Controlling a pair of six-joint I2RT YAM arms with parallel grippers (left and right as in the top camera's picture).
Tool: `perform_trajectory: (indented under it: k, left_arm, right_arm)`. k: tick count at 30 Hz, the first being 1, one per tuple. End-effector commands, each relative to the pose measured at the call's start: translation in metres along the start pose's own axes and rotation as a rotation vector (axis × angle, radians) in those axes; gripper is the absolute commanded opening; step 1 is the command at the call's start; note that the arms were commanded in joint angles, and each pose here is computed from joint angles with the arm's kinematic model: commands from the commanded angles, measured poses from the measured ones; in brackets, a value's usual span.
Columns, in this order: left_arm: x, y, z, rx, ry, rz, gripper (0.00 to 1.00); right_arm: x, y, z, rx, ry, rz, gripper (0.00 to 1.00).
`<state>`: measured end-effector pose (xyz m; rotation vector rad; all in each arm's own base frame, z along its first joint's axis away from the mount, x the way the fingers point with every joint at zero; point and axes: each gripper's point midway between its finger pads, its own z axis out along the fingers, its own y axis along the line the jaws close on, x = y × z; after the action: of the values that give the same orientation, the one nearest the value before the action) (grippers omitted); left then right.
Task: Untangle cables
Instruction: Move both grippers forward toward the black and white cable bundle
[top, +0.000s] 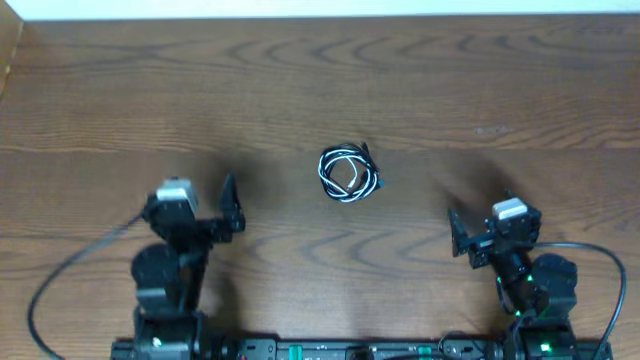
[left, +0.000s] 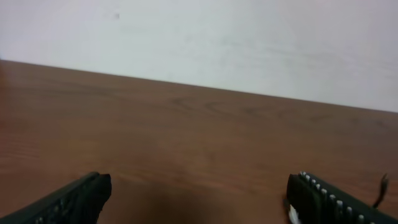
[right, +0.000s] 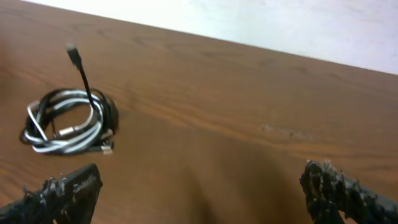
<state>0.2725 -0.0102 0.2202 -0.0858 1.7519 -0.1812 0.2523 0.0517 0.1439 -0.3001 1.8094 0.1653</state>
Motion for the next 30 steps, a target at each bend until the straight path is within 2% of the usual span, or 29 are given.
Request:
perform_trajectory:
  k: [1,4,12,14,19,22,30]
  left_arm:
    - [-0.03,-0.026,0.022,0.112,0.066,-0.021,0.96]
    - [-0.038,-0.052,0.048,0.185,0.161,-0.02,0.96]
    - [-0.018,-0.111,0.103,0.273,0.461,-0.029,0.96]
    - [-0.005,-0.122,0.118,0.267,0.569,-0.042,0.96]
    - [0.028,-0.141,0.139,0.262,0.727,-0.061,0.96]
    - [0.052,-0.147,0.144,0.234,0.805,-0.139,0.96]
    - [0.07,-0.171,0.118,0.364,0.961,-0.249,0.96]
  right_arm:
    - [-0.031,0.0,0.005,-0.031,0.006,0.026,0.99]
    - [-0.046,-0.001,0.019,-0.06,0.072,0.044,0.99]
    - [-0.083,0.0,0.054,-0.149,0.238,0.098,0.99]
    - [-0.096,0.001,0.066,-0.187,0.28,0.117,0.99]
    - [-0.117,0.01,0.09,-0.289,0.304,0.145,0.99]
    - [-0.125,0.018,0.102,-0.368,0.294,0.159,0.99]
    - [-0.137,0.008,0.119,-0.307,0.25,0.308,0.98]
